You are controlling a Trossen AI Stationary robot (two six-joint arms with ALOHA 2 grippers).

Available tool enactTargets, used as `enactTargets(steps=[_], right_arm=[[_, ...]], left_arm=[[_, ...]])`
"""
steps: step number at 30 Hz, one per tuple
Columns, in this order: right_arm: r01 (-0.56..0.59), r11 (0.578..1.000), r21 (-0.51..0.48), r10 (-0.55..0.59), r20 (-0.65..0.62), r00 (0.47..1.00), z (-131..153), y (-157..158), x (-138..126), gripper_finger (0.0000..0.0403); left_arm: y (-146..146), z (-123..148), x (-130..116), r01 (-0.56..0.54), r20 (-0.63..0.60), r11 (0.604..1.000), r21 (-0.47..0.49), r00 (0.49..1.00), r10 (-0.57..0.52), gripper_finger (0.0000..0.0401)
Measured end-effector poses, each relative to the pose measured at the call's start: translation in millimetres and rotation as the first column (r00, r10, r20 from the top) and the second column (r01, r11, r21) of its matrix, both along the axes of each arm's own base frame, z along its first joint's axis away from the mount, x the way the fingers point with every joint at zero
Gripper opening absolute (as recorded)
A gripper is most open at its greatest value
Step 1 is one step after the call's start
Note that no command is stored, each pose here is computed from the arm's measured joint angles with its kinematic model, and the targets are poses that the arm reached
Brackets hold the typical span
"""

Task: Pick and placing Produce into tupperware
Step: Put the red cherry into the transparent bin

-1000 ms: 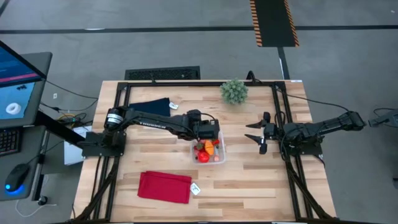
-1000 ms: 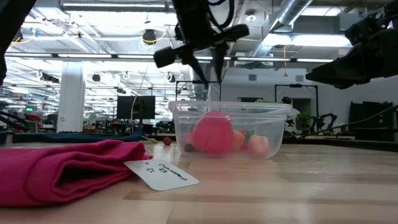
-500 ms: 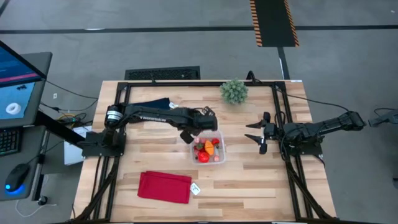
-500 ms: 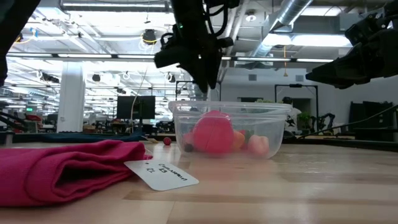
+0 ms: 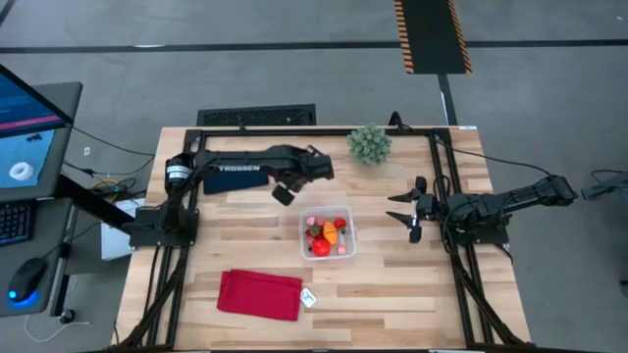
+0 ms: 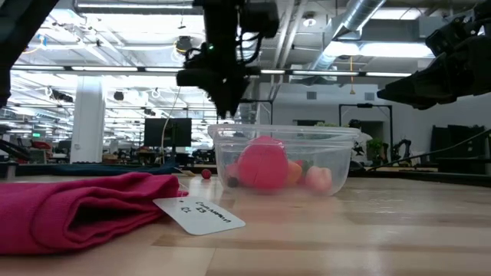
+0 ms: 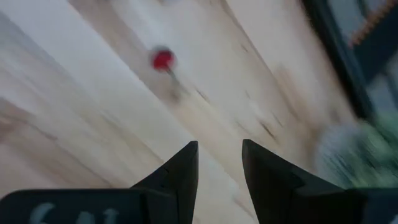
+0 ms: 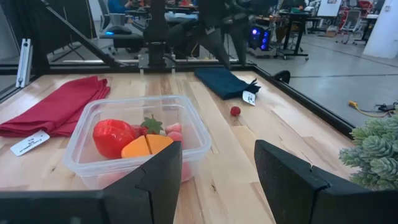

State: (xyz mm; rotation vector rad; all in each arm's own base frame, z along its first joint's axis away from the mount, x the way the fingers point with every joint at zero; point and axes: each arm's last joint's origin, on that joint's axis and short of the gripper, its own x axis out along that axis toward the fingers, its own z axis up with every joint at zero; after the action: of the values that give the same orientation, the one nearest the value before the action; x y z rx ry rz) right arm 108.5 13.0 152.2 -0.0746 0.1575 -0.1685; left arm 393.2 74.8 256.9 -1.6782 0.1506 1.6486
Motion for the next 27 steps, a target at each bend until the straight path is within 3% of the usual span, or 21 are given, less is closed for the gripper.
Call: enactTargets(steps=[6,10,17,27], right_arm=[[0.000,1.000,0.000,0.000,0.000,1.000,0,0,0,0.0224],[0.000,1.000,0.000,0.000,0.000,1.000,0,0,0,0.0224],[0.000,1.000,0.000,0.000,-0.001,1.000,0,0,0,0.0224],[0.001,1.000,0.000,-0.001,-0.001,1.000,0,0,0,0.0224]], left_arm=[[27,-1,-8,-0.075,-0.019,0.997,-0.020,0.997,0.075,0.0114],[37,-4,-9,-0.055,-0.038,0.998,-0.019,0.998,0.054,0.0114],[37,-29,2,-0.075,-0.020,0.969,-0.237,0.997,0.073,0.0114],[41,-41,1,-0.114,-0.072,0.956,-0.270,0.993,0.098,0.0114]])
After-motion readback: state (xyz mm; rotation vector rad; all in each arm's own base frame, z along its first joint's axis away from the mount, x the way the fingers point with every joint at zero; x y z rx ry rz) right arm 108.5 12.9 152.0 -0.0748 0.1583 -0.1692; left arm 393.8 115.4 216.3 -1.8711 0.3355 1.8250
